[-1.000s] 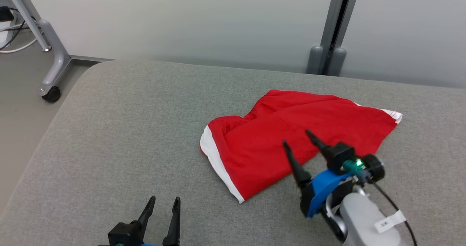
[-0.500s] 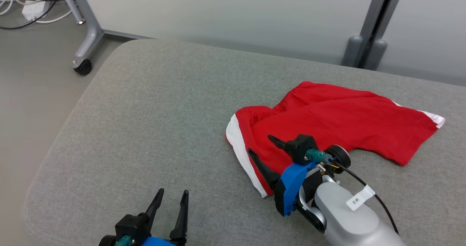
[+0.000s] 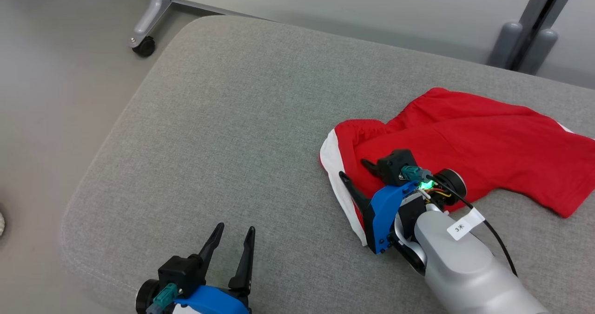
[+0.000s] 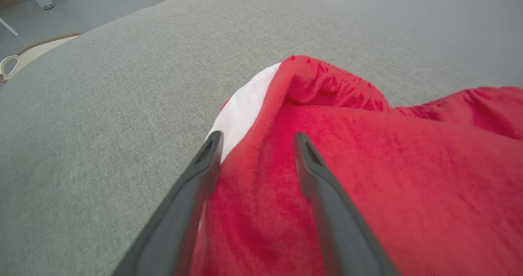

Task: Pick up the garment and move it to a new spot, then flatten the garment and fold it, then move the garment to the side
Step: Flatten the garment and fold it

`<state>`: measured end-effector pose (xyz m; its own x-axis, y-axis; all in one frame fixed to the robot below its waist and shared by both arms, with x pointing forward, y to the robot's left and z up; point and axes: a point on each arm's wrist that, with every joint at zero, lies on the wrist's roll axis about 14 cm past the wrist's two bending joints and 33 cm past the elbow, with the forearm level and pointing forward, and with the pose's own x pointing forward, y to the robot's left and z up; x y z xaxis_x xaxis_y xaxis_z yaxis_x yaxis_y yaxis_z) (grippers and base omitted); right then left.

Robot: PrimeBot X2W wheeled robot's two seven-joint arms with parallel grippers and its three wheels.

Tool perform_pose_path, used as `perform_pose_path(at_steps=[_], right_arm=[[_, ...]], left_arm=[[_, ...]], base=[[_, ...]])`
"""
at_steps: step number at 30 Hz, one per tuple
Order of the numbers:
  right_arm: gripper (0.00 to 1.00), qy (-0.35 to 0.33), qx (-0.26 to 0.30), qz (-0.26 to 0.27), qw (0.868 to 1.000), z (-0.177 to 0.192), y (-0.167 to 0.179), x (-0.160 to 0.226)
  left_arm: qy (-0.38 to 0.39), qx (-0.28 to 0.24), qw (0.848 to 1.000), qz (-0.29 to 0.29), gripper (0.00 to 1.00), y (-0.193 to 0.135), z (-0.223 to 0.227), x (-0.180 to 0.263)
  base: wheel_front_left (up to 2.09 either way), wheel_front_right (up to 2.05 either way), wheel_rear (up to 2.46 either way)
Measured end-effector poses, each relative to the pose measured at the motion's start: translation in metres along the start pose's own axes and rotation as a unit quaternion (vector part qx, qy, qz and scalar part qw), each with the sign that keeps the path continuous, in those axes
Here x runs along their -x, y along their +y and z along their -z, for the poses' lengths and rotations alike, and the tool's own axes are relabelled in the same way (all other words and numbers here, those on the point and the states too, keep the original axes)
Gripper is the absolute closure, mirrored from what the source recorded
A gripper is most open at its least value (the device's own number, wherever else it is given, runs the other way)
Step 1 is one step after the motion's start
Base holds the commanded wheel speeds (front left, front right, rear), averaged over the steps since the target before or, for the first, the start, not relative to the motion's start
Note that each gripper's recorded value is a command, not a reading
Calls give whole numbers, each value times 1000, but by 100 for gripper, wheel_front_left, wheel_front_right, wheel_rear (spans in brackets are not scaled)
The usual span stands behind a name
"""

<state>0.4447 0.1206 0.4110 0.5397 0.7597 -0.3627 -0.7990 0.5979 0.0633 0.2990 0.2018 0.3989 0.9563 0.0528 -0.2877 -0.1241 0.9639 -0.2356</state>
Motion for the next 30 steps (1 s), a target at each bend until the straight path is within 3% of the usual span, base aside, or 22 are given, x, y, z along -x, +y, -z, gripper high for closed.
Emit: perform_pose_path(at_steps=[5, 12, 16, 21, 24, 30], right_arm=[[100, -24, 1, -8, 1000, -10, 3, -6], [100, -155, -13, -14, 988, -88, 6, 0], [100, -230, -17, -8, 973, -143, 1, 17], [100, -333, -21, 25, 942, -208, -17, 61], [100, -362, -10, 50, 931, -218, -26, 88], [100, -395, 32, 149, 906, -225, -67, 151]], left_arm=[[2, 1, 1000, -6, 0, 4, 0, -1], [-1, 0, 1000, -2, 0, 3, -1, 1], [-3, -1, 1000, 10, 0, -3, 0, 4], [-10, -6, 1000, 28, 0, -13, -1, 6], [-10, -10, 999, 41, 0, -20, 1, 7], [-16, -22, 997, 79, 0, -42, -1, 6]], base=[[0, 0, 0], [0, 0, 0], [0, 0, 0], [0, 0, 0], [0, 0, 0], [0, 0, 0]])
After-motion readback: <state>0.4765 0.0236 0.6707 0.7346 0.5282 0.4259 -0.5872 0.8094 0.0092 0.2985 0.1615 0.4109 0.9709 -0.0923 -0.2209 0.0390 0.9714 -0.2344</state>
